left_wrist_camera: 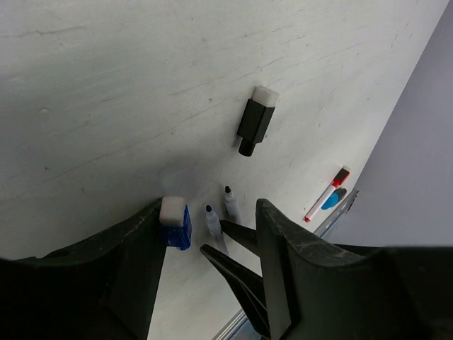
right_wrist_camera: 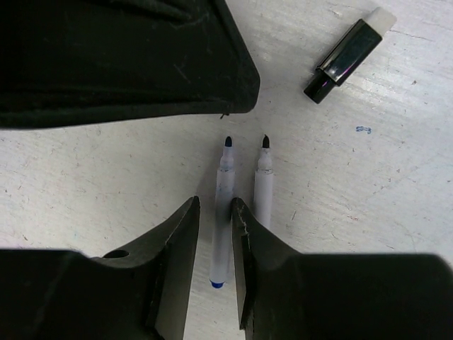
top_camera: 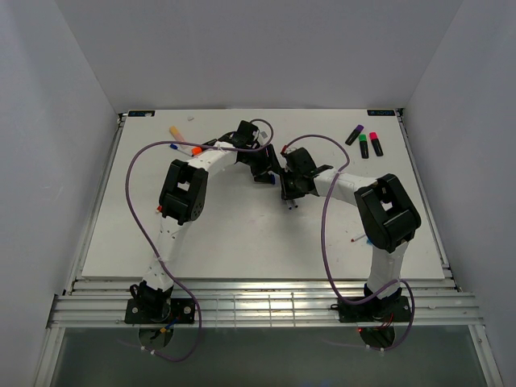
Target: Open the pen caps
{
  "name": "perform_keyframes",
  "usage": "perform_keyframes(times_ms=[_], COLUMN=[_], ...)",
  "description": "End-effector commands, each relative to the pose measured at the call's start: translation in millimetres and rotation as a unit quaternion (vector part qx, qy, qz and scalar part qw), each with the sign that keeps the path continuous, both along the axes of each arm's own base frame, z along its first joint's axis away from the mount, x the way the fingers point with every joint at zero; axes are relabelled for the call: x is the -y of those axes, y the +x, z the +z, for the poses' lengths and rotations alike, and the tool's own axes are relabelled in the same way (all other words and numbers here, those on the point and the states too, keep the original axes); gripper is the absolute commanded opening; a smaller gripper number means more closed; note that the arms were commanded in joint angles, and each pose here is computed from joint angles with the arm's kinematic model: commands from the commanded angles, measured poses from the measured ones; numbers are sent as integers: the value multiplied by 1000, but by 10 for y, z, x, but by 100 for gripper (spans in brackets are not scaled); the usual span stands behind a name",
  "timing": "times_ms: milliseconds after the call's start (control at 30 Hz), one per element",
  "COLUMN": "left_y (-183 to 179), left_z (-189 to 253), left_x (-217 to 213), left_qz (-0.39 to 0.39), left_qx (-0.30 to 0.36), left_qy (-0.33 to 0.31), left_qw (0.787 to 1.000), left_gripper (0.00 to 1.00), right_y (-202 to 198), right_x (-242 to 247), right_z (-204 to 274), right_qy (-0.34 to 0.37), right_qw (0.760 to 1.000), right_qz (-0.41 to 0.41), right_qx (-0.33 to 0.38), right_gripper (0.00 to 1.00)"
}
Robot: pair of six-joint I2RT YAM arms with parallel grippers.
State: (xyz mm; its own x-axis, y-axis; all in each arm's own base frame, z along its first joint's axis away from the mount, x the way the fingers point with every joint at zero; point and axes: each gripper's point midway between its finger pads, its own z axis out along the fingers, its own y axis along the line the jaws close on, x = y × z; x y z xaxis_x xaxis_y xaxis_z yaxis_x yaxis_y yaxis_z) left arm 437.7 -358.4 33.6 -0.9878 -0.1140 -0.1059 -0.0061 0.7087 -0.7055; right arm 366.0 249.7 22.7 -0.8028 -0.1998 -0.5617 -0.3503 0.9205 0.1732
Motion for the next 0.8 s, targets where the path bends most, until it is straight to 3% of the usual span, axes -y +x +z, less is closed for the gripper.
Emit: perform_keyframes(times_ms=[0, 333, 767], left_y=[-120, -159, -131], left_z=[-101, -196, -166], left_x=[-143, -60, -92], left_qz=[21, 14, 16], left_qx=[-29, -60, -51], left_qy=[52, 32, 31], left_qw=[998, 998, 998], left_gripper=[63, 63, 64], right_y=[-101, -62, 8], right_x=[52, -29, 0], right_z=[-111, 86, 441], right_qy=[-3, 26, 46], right_qw=[1000, 1000, 998], right_qz=[-9, -12, -35], right_qx=[-22, -7, 38], right_gripper=[32, 40, 41])
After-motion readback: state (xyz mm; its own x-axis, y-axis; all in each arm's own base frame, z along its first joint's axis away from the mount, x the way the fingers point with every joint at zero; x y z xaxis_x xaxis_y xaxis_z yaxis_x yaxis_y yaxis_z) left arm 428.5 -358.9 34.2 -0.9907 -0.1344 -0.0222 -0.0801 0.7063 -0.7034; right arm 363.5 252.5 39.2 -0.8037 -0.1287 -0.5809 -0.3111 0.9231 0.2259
